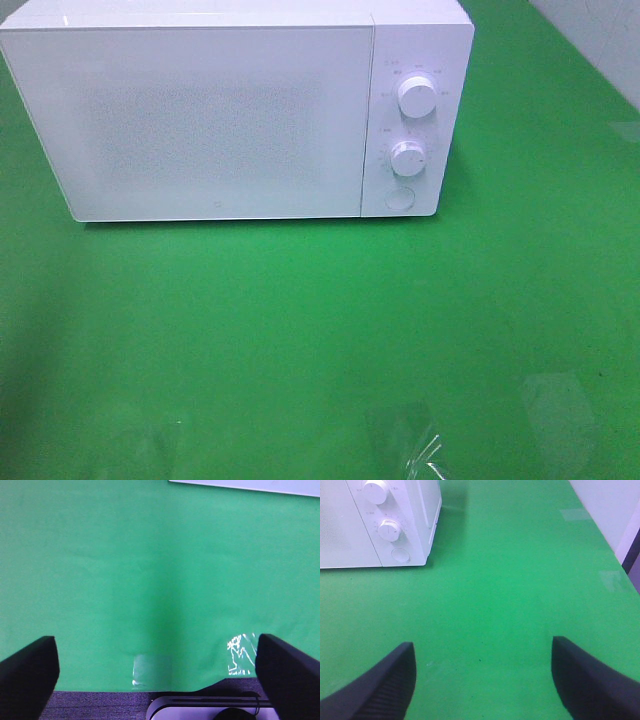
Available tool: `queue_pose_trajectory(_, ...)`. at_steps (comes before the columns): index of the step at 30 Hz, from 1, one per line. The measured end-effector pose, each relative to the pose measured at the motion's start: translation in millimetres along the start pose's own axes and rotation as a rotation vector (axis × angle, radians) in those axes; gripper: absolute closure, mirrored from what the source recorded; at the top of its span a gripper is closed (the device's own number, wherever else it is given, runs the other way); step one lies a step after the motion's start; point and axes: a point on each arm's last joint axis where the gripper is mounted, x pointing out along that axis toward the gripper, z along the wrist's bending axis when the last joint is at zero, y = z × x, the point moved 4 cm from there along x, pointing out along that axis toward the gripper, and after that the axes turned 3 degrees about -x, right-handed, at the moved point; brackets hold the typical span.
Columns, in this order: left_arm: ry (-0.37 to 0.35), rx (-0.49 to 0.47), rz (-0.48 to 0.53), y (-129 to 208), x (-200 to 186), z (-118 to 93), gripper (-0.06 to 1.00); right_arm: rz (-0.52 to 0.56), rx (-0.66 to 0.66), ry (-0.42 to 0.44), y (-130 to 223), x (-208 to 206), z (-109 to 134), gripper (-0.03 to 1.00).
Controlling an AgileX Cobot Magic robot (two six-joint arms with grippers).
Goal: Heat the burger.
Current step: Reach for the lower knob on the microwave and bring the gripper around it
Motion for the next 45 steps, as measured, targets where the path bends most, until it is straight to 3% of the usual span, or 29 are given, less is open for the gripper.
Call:
queue_pose_trajectory(3,-0.001,0.014,-0.006,29,1,2,-0.05,0.0,0.0,0.0,0,0,0,0.22)
queue_pose_trajectory(6,0.0,0.014,-0.011,37,1,2,-0.05,0.0,0.0,0.0,0,0,0,0.22)
queue_pose_trajectory(8,-0.005,0.022,-0.046,65,5,5,-0.05,0.0,0.0,0.0,0,0,0,0.22)
queue_pose_trajectory(13,-0.014,0.027,-0.09,87,12,8,-0.05,0.0,0.0,0.0,0,0,0,0.22)
queue_pose_trajectory(22,-0.023,0.045,-0.329,116,5,11,-0.05,0.0,0.0,0.0,0,0,0,0.22)
queue_pose_trajectory(24,-0.021,0.054,-0.448,127,-8,11,-0.05,0.0,0.0,0.0,0,0,0,0.22)
queue_pose_trajectory(30,-0.018,0.062,-0.557,137,-19,11,-0.05,0.0,0.0,0.0,0,0,0,0.22)
queue_pose_trajectory(45,-0.018,0.063,-0.566,138,-19,11,-0.05,0.0,0.0,0.0,0,0,0,0.22)
